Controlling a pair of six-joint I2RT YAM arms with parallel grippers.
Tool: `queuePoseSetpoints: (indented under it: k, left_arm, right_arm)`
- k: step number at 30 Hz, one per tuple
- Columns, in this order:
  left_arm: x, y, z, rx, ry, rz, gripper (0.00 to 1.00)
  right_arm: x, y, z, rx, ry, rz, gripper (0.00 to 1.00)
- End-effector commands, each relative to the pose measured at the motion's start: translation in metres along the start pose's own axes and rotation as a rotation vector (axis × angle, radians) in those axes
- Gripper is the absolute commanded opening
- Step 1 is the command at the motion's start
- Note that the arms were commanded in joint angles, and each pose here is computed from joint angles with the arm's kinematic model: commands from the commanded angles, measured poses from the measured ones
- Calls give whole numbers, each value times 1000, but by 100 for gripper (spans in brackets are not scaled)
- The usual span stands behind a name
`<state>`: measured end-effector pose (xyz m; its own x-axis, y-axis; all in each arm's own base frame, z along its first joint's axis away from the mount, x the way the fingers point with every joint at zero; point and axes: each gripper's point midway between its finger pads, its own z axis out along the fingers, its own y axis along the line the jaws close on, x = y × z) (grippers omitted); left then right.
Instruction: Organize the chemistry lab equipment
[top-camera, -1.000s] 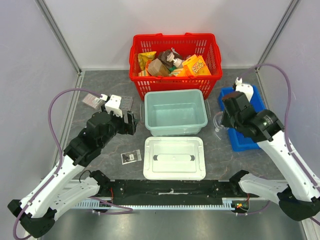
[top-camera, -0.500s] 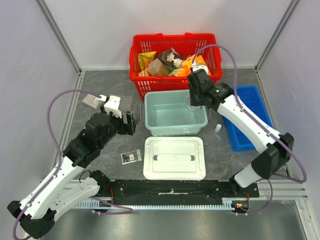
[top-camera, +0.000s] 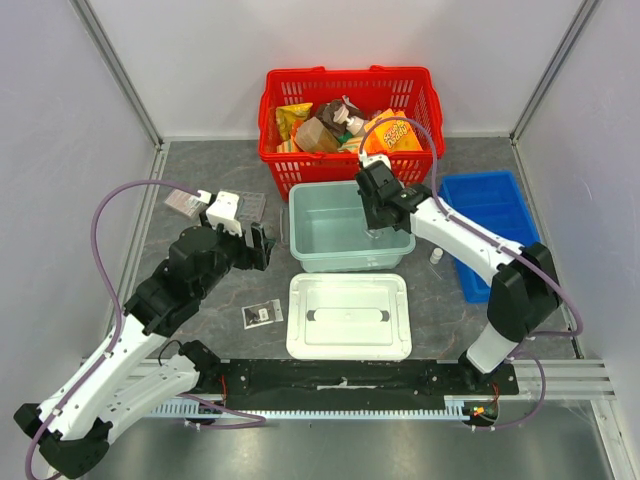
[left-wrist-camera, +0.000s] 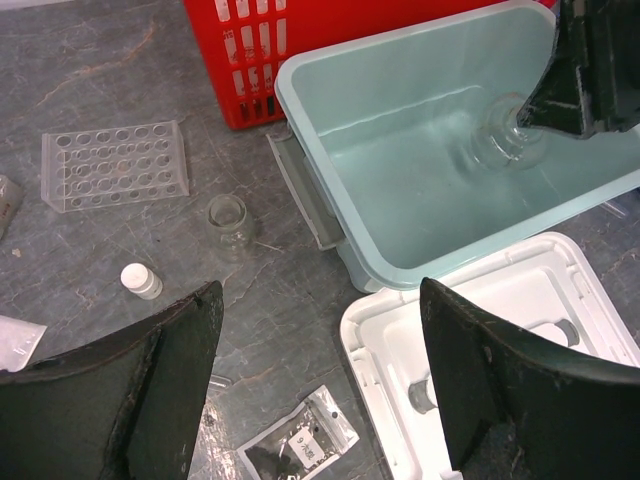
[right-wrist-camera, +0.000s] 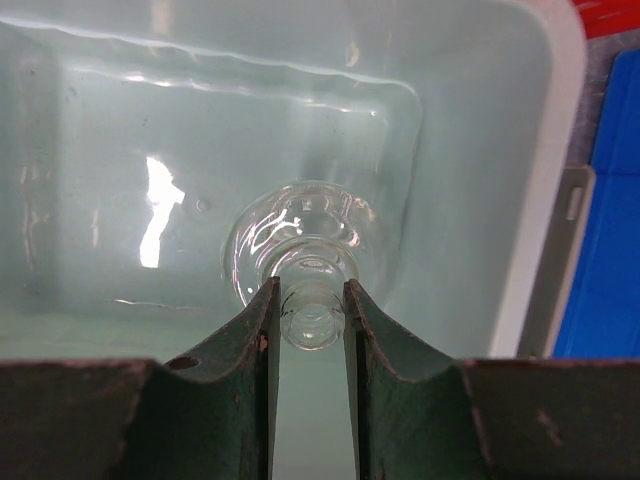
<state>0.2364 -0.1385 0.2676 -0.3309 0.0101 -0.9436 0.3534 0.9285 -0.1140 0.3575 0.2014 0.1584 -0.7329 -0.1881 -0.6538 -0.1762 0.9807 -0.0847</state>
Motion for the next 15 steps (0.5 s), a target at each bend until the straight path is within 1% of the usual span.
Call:
queuePoseSetpoints:
  k: [1,8,15]
  left_arm:
    - [-9,3,0,-14,-50,20,85]
    - [-7,3,3,-17,-42,21,84]
    - [-7,5,4,-31,-40,20,84]
  right_arm:
    - [-13,8,15,-21,-91,13,13]
    - [4,1,42,55,-78,10,13]
    - [15,-7,56,112,-76,15,15]
